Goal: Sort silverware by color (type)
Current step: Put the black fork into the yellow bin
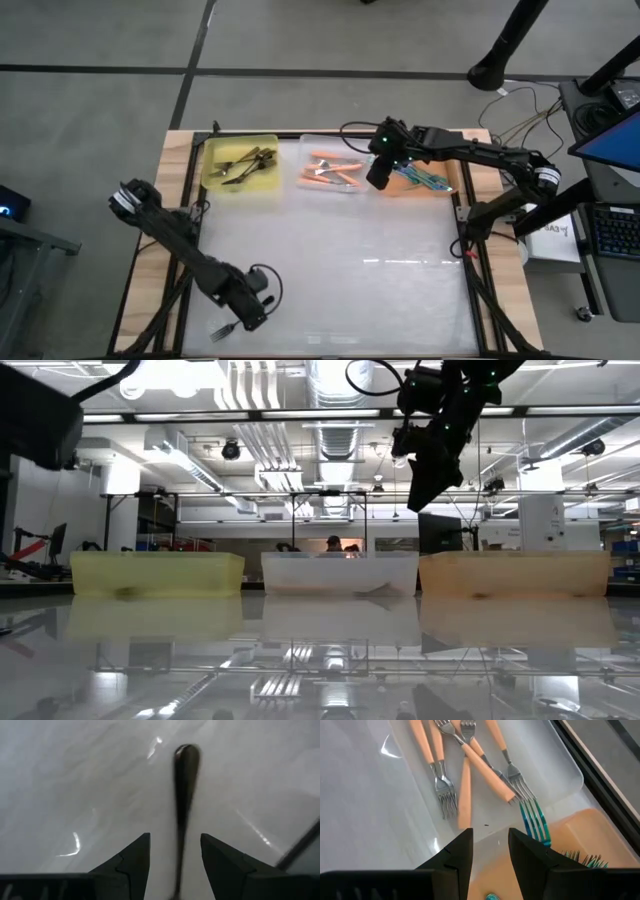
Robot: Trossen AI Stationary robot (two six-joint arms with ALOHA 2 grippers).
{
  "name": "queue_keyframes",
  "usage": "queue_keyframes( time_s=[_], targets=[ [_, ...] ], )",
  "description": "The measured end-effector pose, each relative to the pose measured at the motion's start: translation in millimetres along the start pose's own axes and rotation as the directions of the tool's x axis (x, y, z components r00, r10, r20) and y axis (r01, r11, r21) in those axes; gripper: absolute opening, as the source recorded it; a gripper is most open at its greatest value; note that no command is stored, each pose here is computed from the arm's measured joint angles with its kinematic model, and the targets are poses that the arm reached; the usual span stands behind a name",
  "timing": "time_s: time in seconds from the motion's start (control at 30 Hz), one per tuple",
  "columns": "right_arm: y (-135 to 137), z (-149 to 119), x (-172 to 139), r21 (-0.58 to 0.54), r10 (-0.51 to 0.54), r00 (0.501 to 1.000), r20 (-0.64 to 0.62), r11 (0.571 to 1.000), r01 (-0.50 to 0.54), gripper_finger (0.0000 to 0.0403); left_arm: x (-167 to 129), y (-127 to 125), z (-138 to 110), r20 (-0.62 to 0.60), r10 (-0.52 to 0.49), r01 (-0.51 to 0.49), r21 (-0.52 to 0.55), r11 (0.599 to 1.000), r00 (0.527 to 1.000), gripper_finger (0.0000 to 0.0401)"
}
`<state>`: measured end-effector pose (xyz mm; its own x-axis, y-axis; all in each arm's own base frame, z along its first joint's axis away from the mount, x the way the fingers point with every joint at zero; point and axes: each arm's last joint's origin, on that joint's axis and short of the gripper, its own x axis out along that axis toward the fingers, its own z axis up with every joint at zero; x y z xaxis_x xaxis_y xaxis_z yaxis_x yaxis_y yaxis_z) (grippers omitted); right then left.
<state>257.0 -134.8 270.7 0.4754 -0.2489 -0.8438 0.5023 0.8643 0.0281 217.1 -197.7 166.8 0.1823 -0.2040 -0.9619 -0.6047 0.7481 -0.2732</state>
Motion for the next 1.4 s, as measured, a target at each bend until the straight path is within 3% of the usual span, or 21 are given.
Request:
queue_keyframes(
  time_s=[0.3, 1.0, 1.17, 1.4],
  targets=[
    [5.2, -6.5, 5.1, -0.016, 0.009, 1.000, -0.026, 1.000, -0.009, 0.0116, 21.7, -1.5, -6.1, -0.129, 0.053, -0.052, 0.005, 0.999, 0.990, 0.0155],
    [4.2, -21.0, 17.3, -0.026, 0.005, 0.997, -0.073, 1.000, -0.007, 0.0116, 17.9, -9.9, -12.2, -0.137, 0.044, -0.045, -0.008, 0.999, 0.990, 0.0155],
    [4.2, -21.0, 17.3, -0.032, 0.005, 0.997, -0.073, 0.999, -0.007, 0.0116, 25.3, -11.8, -18.7, -0.246, 0.037, -0.045, -0.029, 0.999, 0.968, 0.0155],
    [4.2, -20.9, 17.3, -0.053, 0.004, 0.997, -0.072, 0.999, -0.008, 0.0116, 38.4, -14.6, -25.3, -0.284, 0.118, -0.136, -0.043, 0.990, 0.951, 0.0151]
  ],
)
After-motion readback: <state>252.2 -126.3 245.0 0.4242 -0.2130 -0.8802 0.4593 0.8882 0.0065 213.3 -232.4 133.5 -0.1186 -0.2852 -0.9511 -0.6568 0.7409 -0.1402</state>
